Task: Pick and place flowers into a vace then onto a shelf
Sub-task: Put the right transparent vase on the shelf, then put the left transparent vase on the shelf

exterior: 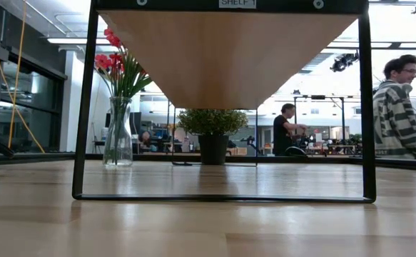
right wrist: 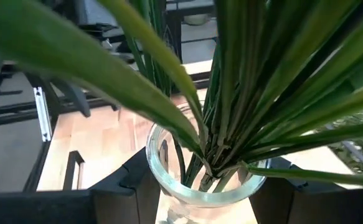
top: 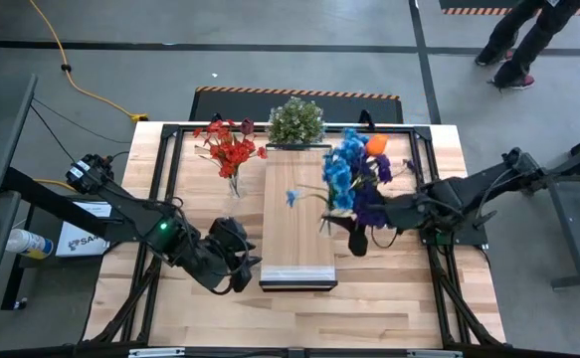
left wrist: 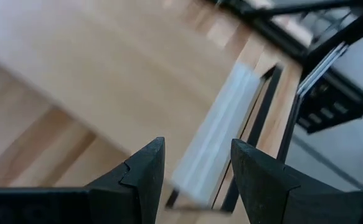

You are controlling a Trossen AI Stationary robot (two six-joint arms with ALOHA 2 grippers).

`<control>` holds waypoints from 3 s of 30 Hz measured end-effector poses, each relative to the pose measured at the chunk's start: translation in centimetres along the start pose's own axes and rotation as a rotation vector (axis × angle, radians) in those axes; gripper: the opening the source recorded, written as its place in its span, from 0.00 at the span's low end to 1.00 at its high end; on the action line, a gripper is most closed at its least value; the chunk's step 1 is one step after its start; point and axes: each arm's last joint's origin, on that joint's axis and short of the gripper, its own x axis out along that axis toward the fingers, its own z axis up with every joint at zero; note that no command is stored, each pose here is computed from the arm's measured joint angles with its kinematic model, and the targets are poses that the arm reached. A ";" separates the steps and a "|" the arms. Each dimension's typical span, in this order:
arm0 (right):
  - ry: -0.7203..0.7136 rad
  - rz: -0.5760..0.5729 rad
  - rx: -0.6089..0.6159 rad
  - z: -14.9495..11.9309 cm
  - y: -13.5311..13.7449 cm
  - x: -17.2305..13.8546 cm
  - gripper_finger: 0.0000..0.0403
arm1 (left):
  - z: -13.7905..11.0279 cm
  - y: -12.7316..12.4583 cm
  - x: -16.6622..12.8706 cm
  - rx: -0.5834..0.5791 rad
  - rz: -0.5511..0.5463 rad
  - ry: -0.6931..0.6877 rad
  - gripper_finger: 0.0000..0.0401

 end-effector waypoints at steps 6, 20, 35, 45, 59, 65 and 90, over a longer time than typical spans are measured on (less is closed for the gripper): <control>0.030 -0.010 -0.007 -1.3 1.8 1.5 0.44 | -1.7 0.3 -1.0 -0.037 0.045 0.085 0.54; 0.036 0.044 -0.049 -3.2 4.7 5.8 0.44 | -4.3 0.0 -2.9 -0.096 0.063 0.146 0.54; 0.029 0.053 -0.047 -3.9 5.6 7.0 0.44 | -4.5 0.7 -2.9 -0.058 0.117 0.169 0.54; 0.026 0.065 -0.048 -4.5 6.3 7.9 0.44 | -4.5 0.8 -3.0 -0.050 0.131 0.172 0.54; 0.032 0.056 -0.055 -4.8 6.4 8.2 0.48 | -4.6 0.8 -3.0 -0.052 0.127 0.191 0.54; 0.043 0.094 -0.072 -4.8 6.5 8.2 0.48 | -4.6 0.8 -3.0 -0.052 0.127 0.191 0.54; 0.101 0.084 -0.108 -5.4 6.3 8.2 0.64 | -4.6 0.8 -3.0 -0.053 0.125 0.194 0.54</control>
